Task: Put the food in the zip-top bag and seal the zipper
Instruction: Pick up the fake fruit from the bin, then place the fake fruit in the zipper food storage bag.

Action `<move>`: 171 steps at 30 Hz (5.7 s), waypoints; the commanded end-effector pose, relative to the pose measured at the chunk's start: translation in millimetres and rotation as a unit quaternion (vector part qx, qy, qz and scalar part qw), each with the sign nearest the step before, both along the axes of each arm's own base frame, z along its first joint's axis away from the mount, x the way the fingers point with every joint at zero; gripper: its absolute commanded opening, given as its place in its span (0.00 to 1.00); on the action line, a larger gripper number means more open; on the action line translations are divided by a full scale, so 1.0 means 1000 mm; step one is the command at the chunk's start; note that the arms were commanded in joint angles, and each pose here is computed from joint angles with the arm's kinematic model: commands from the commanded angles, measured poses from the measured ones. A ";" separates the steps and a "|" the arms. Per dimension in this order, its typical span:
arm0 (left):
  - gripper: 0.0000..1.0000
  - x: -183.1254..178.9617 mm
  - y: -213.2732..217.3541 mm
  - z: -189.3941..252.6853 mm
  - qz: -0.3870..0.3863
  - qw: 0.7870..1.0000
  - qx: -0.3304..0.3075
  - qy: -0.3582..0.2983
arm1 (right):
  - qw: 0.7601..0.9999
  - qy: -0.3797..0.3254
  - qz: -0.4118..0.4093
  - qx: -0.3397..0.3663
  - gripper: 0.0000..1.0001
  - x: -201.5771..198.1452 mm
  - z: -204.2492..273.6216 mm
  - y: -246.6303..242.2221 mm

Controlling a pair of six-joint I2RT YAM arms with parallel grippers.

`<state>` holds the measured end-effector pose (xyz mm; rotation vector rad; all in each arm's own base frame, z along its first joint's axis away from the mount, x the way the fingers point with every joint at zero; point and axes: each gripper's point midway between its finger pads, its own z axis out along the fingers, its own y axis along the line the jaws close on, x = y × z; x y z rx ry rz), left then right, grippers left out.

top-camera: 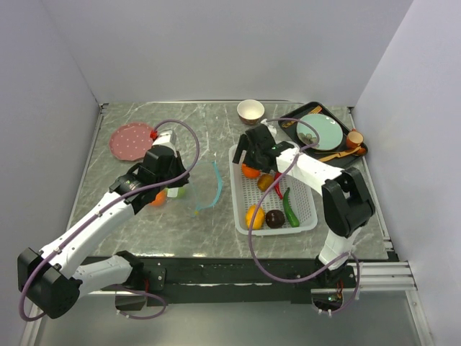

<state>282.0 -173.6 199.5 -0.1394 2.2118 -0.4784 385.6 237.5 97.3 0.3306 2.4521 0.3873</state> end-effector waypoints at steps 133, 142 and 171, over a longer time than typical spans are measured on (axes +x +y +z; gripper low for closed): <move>0.01 0.027 -0.010 0.025 0.036 0.999 -0.026 -0.013 | 0.932 -0.143 0.279 0.179 0.19 -0.058 0.150 0.098; 0.01 0.026 0.004 0.031 0.064 0.997 -0.015 -0.027 | 0.941 -0.096 0.301 0.123 0.22 -0.057 0.120 0.118; 0.04 0.035 0.014 0.049 0.105 0.993 -0.024 -0.054 | 0.926 -0.110 0.339 0.125 0.77 -0.062 0.118 0.157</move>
